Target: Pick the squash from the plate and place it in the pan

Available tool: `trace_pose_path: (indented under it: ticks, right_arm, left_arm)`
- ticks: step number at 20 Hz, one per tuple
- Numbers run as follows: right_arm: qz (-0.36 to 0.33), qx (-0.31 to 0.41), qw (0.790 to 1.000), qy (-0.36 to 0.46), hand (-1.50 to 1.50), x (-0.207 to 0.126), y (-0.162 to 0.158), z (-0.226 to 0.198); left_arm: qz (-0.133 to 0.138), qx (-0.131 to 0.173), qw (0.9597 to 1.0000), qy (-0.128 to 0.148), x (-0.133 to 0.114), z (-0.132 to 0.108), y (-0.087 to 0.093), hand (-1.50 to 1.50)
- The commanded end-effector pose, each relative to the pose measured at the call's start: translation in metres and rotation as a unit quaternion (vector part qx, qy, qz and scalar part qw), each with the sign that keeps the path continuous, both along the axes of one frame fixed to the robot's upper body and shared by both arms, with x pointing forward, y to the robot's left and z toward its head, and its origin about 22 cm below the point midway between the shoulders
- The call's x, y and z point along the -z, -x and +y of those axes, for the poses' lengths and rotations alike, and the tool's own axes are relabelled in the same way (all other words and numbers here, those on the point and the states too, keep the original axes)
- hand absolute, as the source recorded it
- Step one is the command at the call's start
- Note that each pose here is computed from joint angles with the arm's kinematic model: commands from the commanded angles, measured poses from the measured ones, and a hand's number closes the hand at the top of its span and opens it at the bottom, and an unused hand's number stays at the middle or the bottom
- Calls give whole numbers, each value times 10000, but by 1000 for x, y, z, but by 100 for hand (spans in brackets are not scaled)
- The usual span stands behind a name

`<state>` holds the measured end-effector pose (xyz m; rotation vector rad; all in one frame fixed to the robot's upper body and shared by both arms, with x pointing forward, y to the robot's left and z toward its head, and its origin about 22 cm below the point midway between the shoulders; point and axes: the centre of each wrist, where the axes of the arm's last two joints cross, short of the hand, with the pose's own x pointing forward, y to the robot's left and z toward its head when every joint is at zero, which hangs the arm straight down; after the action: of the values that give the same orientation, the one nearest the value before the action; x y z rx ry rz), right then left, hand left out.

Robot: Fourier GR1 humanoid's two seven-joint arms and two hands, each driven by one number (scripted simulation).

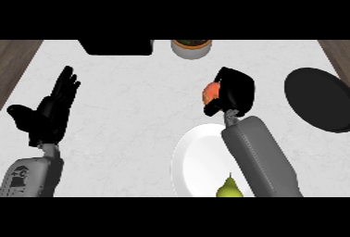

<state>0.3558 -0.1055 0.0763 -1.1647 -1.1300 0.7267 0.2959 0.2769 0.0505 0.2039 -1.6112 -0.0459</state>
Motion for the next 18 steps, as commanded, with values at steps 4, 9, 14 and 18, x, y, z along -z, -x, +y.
trace_pose_path:
  ticks: [4,9,14,18]
  right_arm:
    - [-1051,738,9917,-20,150,-31,-1,-21]
    - [-1744,1177,9753,-670,150,-57,-19,-83]
    - [-2166,1454,9549,-1416,150,-64,-17,-164]
    - [-1928,1747,9621,-819,150,-20,-20,-216]
  left_arm:
    - [-59,61,10000,-33,-18,7,3,0]
    - [-41,58,10000,52,-5,-15,-1,0]
    - [41,72,9999,109,4,-7,-2,0]
    - [-45,57,10000,11,7,8,3,0]
